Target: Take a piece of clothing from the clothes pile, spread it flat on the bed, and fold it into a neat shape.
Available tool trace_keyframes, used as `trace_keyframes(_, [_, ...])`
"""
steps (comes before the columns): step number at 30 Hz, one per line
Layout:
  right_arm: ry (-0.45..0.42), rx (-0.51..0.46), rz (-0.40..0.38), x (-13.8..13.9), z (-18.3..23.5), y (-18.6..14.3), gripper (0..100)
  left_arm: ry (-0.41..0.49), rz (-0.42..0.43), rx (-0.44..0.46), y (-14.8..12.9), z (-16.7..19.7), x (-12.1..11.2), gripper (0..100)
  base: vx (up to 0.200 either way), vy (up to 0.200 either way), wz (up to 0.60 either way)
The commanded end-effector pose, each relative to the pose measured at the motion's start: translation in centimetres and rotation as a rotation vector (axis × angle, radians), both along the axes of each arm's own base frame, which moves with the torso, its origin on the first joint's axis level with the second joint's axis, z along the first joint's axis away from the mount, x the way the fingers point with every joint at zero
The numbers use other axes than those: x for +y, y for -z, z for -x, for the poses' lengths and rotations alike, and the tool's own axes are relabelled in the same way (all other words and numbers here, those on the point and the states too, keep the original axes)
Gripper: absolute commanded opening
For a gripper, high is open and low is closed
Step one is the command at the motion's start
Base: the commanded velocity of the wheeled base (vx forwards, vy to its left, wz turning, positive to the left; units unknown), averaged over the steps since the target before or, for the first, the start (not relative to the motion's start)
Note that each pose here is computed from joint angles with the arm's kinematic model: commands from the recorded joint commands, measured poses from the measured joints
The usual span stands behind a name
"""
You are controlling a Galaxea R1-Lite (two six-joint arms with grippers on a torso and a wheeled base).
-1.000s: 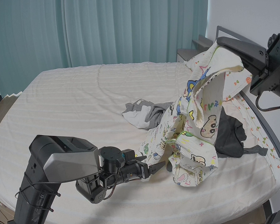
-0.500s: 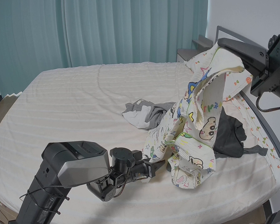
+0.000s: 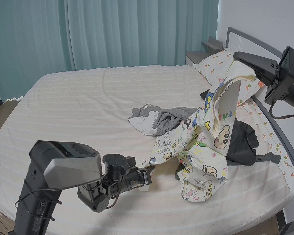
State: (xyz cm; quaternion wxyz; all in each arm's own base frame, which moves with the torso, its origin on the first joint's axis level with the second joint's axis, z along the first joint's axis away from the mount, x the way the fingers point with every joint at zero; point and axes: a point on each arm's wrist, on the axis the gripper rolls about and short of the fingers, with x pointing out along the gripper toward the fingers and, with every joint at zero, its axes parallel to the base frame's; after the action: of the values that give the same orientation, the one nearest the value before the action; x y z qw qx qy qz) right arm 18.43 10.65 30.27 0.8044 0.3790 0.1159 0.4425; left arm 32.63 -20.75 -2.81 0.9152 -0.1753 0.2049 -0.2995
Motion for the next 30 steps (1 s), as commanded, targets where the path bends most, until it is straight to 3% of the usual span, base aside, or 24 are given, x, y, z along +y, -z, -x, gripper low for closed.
trace_keyframes(1, [0.066, 0.025, 0.013, -1.2, -0.8, 0.9, 0, -0.183, 0.092, -0.157, -6.5, -0.5, 3.1, 0, 0.000, 0.000, 0.00])
trace_keyframes(4, [0.102, 0.035, 0.019, -1.7, -1.6, 1.2, 0, -0.308, 0.134, -0.250, -10.3, -0.7, 4.8, 0, 0.000, 0.000, 0.00])
trace_keyframes(8, [0.148, 0.044, 0.027, -2.3, -2.8, 1.4, 0, -0.408, 0.188, -0.359, -14.9, 0.2, 6.5, 0, 0.000, 0.000, 0.00])
trace_keyframes(9, [0.148, 0.044, 0.027, -2.3, -2.8, 1.4, 0, -0.408, 0.188, -0.359, -14.9, 0.2, 6.5, 0, 0.000, 0.000, 0.00])
trace_keyframes(10, [0.162, 0.041, 0.032, -2.4, -3.4, 1.5, 0, -0.451, 0.209, -0.409, -16.8, 0.6, 7.3, 0, 0.000, 0.000, 0.00])
trace_keyframes(18, [0.162, -0.016, 0.011, -1.8, -4.9, -0.3, 0, -0.518, 0.203, -0.570, -22.1, 3.4, 8.8, 0, 0.000, 0.000, 0.00])
trace_keyframes(24, [0.151, -0.003, 0.018, -1.4, -5.5, 0.1, 0, -0.510, 0.162, -0.521, -21.1, 3.8, 8.8, 0, 0.000, 0.000, 0.00])
trace_keyframes(26, [0.143, 0.030, 0.032, -1.2, -5.5, 1.1, 0, -0.475, 0.097, -0.418, -18.1, 4.3, 8.8, 0, 0.000, 0.000, 0.00])
trace_keyframes(30, [0.135, 0.030, 0.032, -1.2, -4.8, 1.2, 0, -0.363, 0.078, -0.320, -15.2, 4.2, 7.4, 0, 0.000, 0.000, 0.00])
